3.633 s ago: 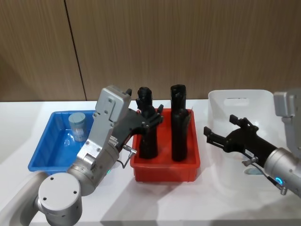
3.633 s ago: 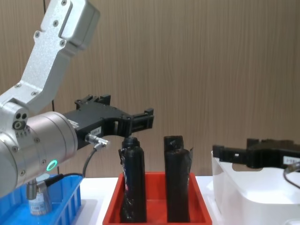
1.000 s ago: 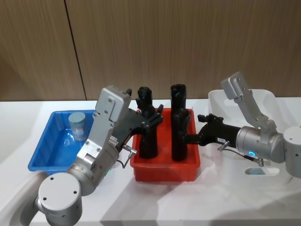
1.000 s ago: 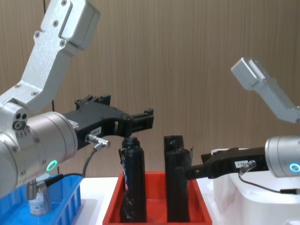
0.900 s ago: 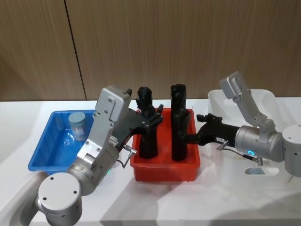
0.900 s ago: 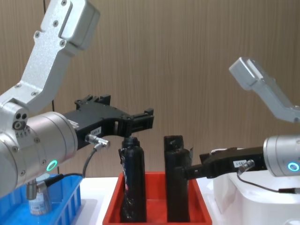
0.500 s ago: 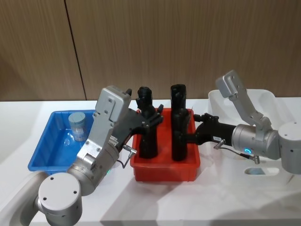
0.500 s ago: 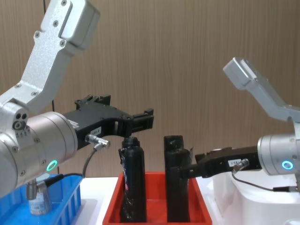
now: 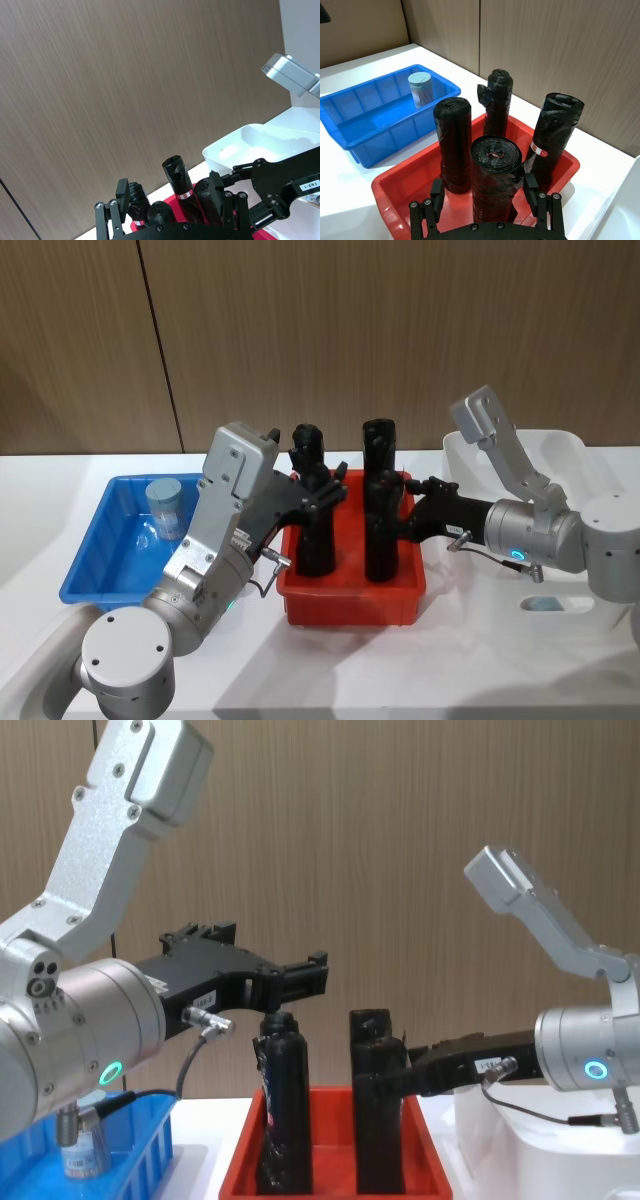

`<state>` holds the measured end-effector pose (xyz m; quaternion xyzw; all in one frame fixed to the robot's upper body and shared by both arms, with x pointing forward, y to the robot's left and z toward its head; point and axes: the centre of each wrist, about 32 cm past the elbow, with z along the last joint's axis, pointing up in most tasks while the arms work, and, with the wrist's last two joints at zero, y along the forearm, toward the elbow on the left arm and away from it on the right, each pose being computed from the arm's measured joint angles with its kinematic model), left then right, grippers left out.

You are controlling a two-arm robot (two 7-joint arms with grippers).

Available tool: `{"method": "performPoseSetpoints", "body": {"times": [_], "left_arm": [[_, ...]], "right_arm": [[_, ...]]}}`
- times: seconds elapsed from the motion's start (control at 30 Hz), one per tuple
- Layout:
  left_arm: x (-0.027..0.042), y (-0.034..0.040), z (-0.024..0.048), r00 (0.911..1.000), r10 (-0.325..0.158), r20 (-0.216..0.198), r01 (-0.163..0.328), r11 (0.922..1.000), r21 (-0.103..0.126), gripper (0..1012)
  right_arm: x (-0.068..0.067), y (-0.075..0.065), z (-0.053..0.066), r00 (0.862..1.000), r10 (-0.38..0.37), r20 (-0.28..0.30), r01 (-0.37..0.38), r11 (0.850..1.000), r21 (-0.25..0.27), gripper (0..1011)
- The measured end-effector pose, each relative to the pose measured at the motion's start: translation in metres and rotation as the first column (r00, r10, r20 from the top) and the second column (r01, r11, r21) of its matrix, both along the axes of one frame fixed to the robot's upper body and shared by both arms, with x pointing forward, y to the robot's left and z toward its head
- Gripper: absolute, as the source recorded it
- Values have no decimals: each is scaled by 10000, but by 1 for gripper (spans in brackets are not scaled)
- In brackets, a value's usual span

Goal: Pick the cotton swabs from the blue box and place them into the white box.

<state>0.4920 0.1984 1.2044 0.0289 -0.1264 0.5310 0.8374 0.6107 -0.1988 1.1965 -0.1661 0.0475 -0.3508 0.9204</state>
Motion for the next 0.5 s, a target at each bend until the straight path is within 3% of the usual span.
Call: {"method": "performPoseSetpoints", "body": {"times": [0.5], "left_arm": [[0, 0, 0, 10000, 0, 0, 0, 10000, 0, 1003]], "right_arm": [[78, 24, -33, 9997, -220, 54, 220, 9997, 47, 1001]]}}
